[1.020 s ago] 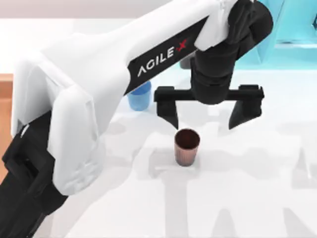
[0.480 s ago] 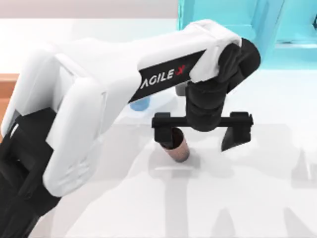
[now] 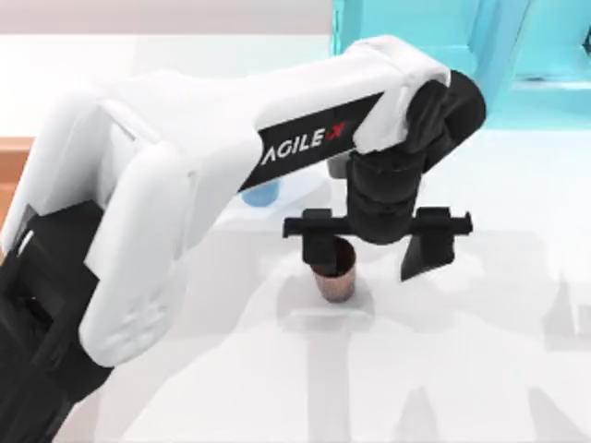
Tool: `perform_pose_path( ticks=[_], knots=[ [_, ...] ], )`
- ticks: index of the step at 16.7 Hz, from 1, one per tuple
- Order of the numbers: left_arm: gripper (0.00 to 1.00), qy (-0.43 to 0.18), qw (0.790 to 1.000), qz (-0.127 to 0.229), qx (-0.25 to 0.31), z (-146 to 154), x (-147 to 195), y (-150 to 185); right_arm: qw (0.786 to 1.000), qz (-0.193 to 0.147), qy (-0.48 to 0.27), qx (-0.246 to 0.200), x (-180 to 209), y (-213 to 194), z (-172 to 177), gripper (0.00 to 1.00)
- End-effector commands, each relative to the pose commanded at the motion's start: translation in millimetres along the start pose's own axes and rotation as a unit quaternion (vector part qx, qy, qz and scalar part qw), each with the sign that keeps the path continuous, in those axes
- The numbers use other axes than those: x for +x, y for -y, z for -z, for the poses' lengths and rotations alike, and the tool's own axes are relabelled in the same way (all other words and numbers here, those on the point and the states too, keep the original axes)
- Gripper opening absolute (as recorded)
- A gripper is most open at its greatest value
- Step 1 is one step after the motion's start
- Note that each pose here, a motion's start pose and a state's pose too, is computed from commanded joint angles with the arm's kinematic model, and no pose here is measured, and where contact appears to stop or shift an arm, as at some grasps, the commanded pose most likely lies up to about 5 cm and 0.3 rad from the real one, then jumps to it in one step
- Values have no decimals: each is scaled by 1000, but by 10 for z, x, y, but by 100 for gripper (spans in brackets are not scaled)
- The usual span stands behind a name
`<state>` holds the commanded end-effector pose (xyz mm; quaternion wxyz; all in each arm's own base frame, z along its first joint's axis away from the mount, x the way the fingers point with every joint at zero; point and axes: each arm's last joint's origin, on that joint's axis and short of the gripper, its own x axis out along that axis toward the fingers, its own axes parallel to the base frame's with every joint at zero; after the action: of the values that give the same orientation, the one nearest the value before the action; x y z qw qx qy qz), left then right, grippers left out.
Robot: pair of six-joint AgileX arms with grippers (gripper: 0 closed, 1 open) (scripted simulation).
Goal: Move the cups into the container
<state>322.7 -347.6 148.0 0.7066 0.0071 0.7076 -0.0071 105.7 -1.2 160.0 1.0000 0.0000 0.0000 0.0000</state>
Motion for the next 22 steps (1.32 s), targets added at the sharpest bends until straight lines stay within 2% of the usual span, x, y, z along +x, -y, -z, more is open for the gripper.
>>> perform_pose_path(
  ticks=[7,17,19,22],
  knots=[
    [2,0,1000,0,0,0,0,0,1000,0,0,0,0,0,0,100],
    [0,0,1000,0,0,-9,-11,-15,1000,0,0,0,0,0,0,100],
    [0,1,1000,0,-3,-42,-132,-129,1000,0,0,0,0,0,0,100],
    [0,6,1000,4,-6,-79,-499,-453,1000,0,0,0,0,0,0,100]
  ],
)
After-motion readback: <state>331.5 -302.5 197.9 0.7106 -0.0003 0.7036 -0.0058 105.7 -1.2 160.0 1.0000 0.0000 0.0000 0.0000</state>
